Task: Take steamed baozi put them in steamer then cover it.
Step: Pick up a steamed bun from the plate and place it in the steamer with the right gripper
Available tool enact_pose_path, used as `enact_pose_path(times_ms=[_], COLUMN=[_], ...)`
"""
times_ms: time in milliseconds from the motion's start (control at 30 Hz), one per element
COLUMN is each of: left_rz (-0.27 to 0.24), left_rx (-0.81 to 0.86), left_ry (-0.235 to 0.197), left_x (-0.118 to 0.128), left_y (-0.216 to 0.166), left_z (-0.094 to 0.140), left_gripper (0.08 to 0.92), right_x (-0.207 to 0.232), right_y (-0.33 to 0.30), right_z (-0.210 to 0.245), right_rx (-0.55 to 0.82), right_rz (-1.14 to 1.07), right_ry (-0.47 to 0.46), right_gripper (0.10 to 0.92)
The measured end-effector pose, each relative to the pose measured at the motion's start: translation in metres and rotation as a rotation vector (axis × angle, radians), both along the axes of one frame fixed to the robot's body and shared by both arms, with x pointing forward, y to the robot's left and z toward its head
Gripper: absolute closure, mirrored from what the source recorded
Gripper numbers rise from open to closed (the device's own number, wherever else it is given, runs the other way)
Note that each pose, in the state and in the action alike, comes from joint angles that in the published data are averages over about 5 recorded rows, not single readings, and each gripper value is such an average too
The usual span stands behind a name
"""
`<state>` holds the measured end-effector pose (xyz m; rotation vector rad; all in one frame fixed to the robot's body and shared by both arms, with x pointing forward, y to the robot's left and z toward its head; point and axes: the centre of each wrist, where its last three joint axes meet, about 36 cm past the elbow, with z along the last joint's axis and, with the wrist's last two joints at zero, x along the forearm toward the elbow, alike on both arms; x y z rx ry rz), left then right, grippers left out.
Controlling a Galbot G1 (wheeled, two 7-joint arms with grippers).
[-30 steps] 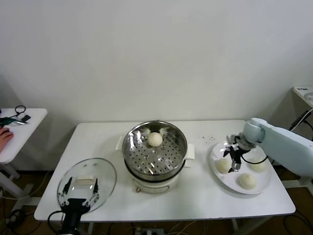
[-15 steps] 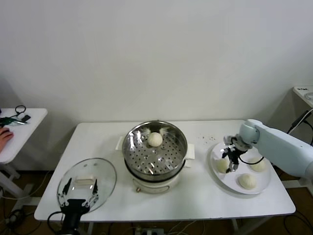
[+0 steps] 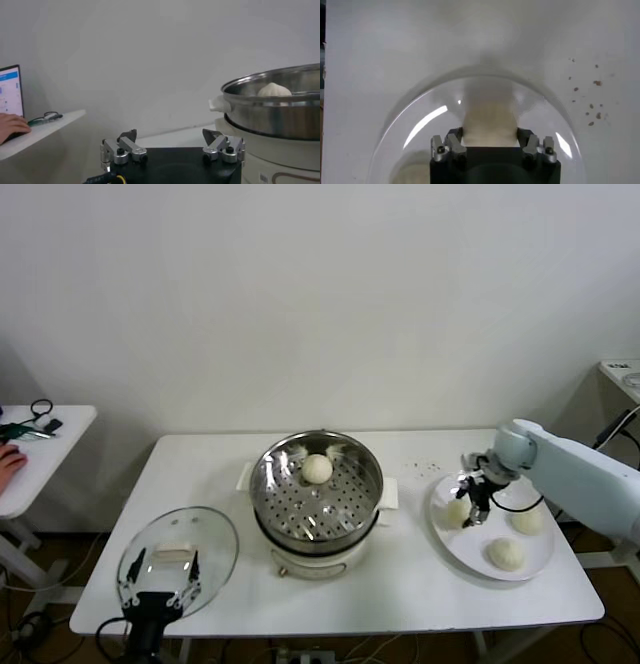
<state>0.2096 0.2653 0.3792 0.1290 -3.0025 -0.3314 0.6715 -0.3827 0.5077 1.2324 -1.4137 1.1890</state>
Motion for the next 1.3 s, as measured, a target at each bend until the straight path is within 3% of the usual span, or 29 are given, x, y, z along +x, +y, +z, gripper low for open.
enact_pose_path(times_ms=[400, 600, 933, 1300], left_rz=[-0.014, -0.030, -0.044, -0.038], left_rx=[-0.007, -0.012, -0.028, -0.016], left_ry=[-0.007, -0.011, -0.025, -0.037], left_x=[-0.004, -0.007, -0.006, -0.005], left_y=[-0.005, -0.007, -0.012, -0.011], left_z=[0.005, 0.010, 0.017, 0.021], left_gripper=[0.177, 0.177, 0.177, 0.177], right_x=[0.031, 0.036, 0.031, 0.014], right_y=[0.057, 0.109, 0.211, 0.304], right_z=[0.131, 0.175, 0.193, 0.171], right_rx=[0.117, 0.186, 0.231, 0.215], right_rz=[0.032, 0.070, 0.163, 0.261], right_ry=[-0.115, -0.143, -0.121, -0.085], right_gripper=[0.310, 0.312, 0.310, 0.310])
